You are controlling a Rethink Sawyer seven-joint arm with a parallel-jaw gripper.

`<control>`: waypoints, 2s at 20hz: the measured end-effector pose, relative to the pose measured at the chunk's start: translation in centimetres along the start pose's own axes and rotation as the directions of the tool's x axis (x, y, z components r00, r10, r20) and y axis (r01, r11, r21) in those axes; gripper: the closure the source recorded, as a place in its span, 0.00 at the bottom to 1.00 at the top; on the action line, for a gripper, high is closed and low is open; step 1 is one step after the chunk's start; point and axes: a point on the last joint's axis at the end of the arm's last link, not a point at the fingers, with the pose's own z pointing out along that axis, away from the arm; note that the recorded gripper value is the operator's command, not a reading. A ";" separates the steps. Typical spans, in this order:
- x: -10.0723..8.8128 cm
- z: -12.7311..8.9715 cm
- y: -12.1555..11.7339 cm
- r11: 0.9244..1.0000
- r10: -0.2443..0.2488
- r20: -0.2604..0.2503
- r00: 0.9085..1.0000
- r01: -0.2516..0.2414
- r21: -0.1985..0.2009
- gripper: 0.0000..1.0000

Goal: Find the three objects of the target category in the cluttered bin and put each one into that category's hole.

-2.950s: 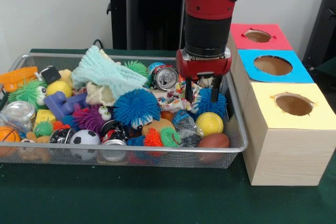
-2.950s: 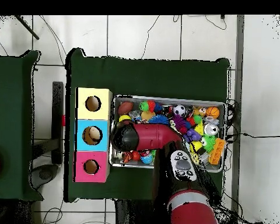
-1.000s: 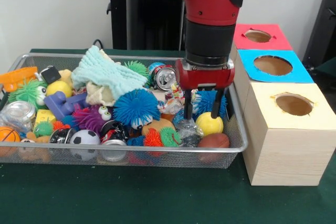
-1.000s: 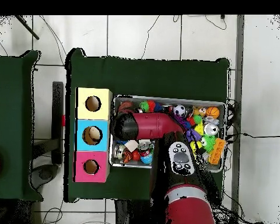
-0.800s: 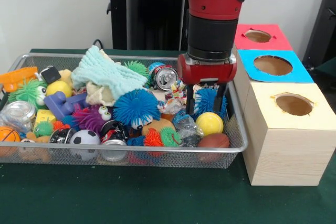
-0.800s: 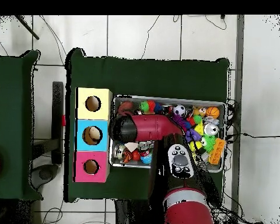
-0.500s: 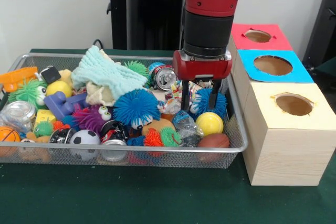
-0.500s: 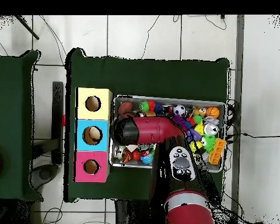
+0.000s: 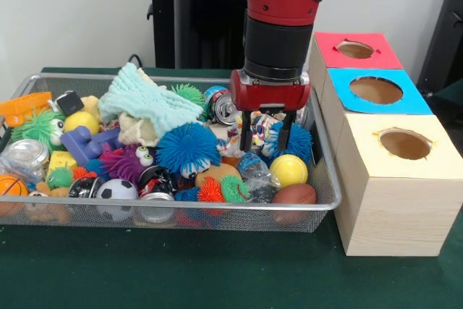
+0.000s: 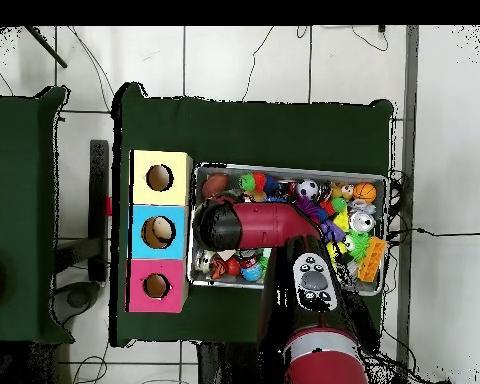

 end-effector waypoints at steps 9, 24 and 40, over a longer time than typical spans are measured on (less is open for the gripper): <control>0.8 1.3 0.2 1.000 0.001 -0.006 1.000 -0.001 -0.003 0.00; 2.5 3.7 0.8 1.000 0.001 -0.043 0.999 -0.001 -0.017 0.00; 1.3 5.1 -1.4 1.000 0.015 -0.003 1.000 -0.015 0.020 0.00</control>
